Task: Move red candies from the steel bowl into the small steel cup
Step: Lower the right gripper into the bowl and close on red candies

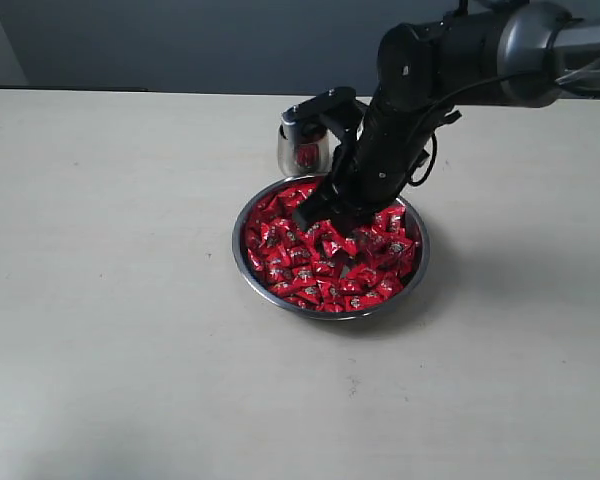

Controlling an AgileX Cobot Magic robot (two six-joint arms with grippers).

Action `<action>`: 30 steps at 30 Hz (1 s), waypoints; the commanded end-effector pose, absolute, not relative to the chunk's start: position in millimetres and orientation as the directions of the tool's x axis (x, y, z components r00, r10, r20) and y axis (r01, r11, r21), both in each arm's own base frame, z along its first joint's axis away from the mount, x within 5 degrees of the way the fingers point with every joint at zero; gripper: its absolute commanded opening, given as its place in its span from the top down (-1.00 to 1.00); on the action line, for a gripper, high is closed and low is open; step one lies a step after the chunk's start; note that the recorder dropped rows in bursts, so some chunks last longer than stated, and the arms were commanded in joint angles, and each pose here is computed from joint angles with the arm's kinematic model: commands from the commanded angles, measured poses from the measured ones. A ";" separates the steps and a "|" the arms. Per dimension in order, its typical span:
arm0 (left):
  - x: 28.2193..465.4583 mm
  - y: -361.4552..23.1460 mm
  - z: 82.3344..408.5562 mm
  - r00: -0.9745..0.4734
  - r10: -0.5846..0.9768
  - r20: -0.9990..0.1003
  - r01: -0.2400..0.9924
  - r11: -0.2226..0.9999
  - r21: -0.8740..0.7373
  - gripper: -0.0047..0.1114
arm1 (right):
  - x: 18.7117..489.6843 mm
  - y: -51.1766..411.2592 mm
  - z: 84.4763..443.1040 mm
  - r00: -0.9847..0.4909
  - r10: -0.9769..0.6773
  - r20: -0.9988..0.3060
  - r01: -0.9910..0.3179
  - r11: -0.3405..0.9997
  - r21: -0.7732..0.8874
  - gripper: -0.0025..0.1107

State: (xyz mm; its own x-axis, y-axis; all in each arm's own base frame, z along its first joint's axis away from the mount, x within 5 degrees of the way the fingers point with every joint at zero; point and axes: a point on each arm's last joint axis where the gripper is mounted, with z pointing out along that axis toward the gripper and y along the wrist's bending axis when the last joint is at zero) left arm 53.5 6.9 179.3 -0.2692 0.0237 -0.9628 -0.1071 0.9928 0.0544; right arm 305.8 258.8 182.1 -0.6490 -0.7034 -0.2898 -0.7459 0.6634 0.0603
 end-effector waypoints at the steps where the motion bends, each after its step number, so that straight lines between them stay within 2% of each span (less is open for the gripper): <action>1: 53.3 6.6 182.9 -0.250 0.028 -0.968 -0.103 0.993 0.055 0.91 | 301.5 255.6 202.0 -0.647 -0.691 -0.324 -0.743 0.666 0.066 0.96; 8: 53.3 6.6 182.9 -0.250 0.028 -0.968 -0.103 0.993 0.055 0.91 | 303.6 257.0 198.0 -0.643 -0.690 -0.331 -0.745 0.664 0.062 0.96; 16: 53.3 6.6 182.9 -0.250 0.028 -0.968 -0.103 0.993 0.055 0.91 | 312.7 264.3 147.7 -0.665 -0.698 -0.266 -0.736 0.673 0.074 0.96; 24: 53.2 6.6 182.8 -0.252 0.028 -0.967 -0.103 0.993 0.055 0.91 | 314.3 265.2 134.8 -0.667 -0.703 -0.248 -0.736 0.673 0.074 0.56; 30: 53.2 6.6 182.8 -0.252 0.028 -0.967 -0.103 0.993 0.055 0.91 | 314.0 265.0 140.4 -0.663 -0.702 -0.259 -0.738 0.671 0.072 0.53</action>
State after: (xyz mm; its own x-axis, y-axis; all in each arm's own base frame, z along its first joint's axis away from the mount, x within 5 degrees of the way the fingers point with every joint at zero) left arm 53.5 6.9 179.3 -0.2692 0.0237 -0.9628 -0.1071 0.9928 0.0544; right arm 313.5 265.8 134.0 -0.6725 -0.7003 -0.2393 -0.7325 0.6761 0.0796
